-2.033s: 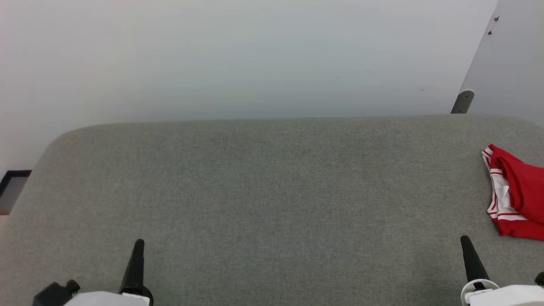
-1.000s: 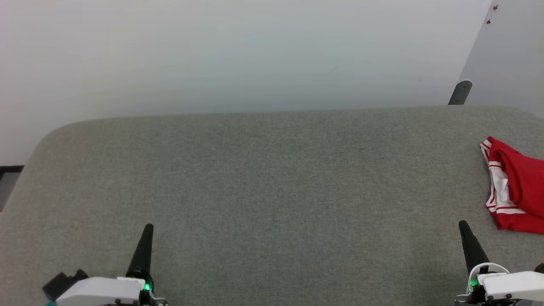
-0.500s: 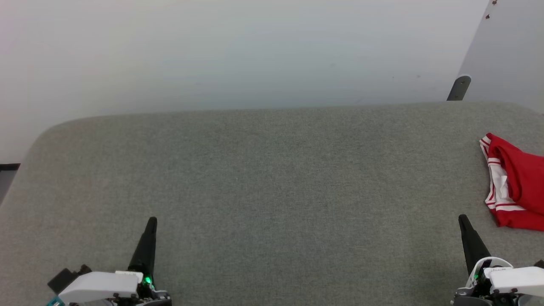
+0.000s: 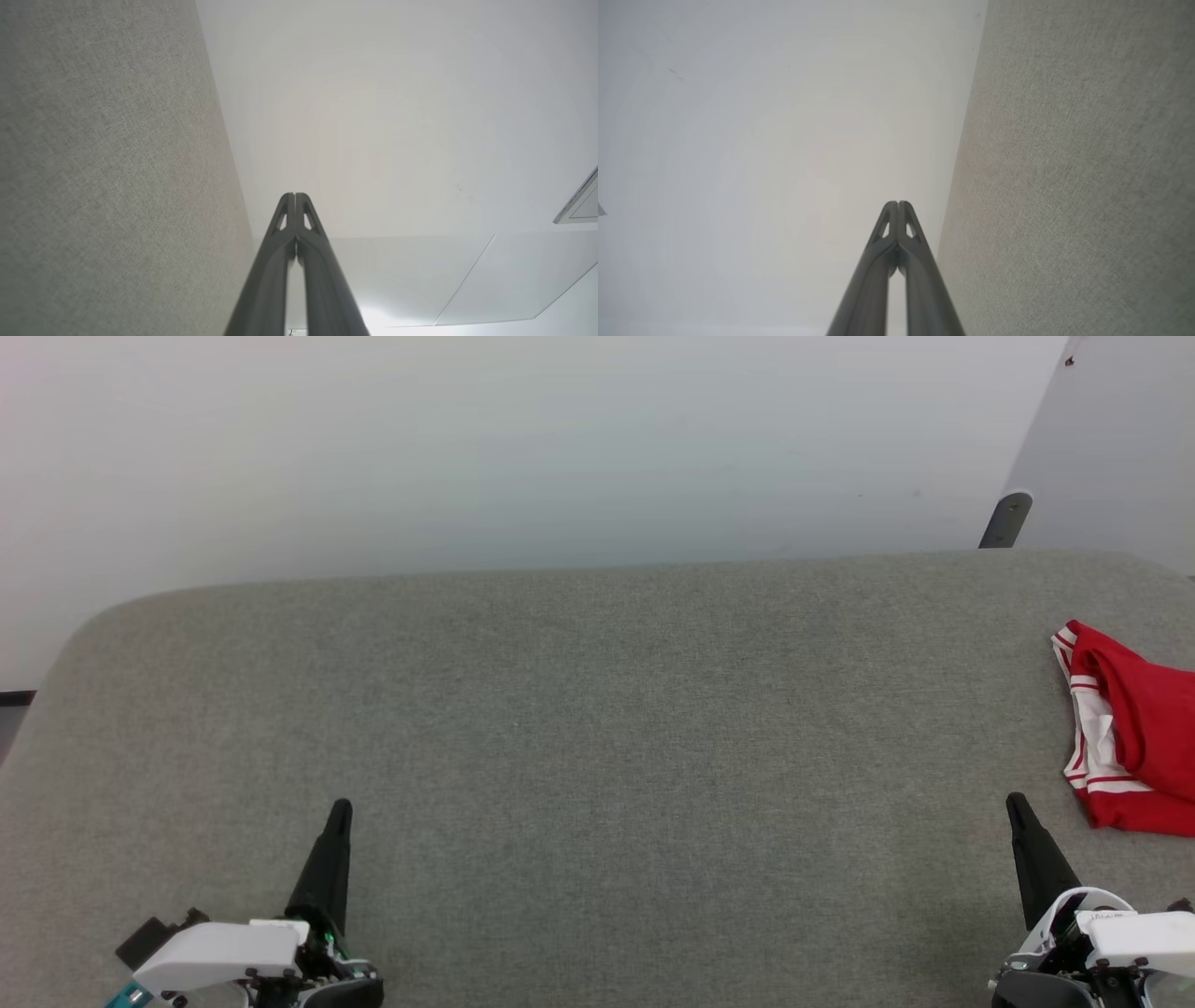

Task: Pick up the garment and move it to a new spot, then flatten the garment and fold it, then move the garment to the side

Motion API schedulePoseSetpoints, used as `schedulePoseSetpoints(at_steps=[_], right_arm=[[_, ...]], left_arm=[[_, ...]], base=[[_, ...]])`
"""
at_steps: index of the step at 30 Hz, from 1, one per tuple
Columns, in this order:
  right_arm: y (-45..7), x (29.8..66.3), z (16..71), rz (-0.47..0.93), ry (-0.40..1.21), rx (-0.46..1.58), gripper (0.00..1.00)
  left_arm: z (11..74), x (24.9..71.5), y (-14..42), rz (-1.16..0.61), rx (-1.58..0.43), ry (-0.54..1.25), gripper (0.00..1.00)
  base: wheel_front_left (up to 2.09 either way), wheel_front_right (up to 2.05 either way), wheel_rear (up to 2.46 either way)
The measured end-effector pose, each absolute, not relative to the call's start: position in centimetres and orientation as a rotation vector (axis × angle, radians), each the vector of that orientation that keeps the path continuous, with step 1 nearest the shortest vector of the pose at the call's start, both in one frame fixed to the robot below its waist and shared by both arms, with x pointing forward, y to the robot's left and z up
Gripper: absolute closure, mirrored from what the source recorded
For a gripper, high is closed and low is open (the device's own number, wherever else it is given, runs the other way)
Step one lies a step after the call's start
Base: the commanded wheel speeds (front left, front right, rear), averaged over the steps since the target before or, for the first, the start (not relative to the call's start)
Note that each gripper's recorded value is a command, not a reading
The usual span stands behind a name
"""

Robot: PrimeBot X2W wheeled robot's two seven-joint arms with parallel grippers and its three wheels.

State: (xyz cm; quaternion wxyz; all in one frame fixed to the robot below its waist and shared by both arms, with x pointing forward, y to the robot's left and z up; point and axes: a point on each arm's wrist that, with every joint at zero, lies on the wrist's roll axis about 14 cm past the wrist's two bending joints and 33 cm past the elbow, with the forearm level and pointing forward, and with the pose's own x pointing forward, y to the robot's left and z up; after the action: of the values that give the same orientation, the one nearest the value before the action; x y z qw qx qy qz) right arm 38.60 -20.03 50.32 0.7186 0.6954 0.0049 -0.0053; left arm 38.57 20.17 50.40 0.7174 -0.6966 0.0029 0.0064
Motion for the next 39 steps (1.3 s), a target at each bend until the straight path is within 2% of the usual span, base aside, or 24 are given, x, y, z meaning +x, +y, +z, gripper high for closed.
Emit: schedulePoseSetpoints(at_steps=[39], right_arm=[[-20.06, 38.87, 50.61, -0.003, 0.004, 1.571, 1.0]], left_arm=[[50.46, 38.8, 19.94, 0.006, -1.574, 0.009, 1.0]], base=[[0.0, 0.0, 0.0]])
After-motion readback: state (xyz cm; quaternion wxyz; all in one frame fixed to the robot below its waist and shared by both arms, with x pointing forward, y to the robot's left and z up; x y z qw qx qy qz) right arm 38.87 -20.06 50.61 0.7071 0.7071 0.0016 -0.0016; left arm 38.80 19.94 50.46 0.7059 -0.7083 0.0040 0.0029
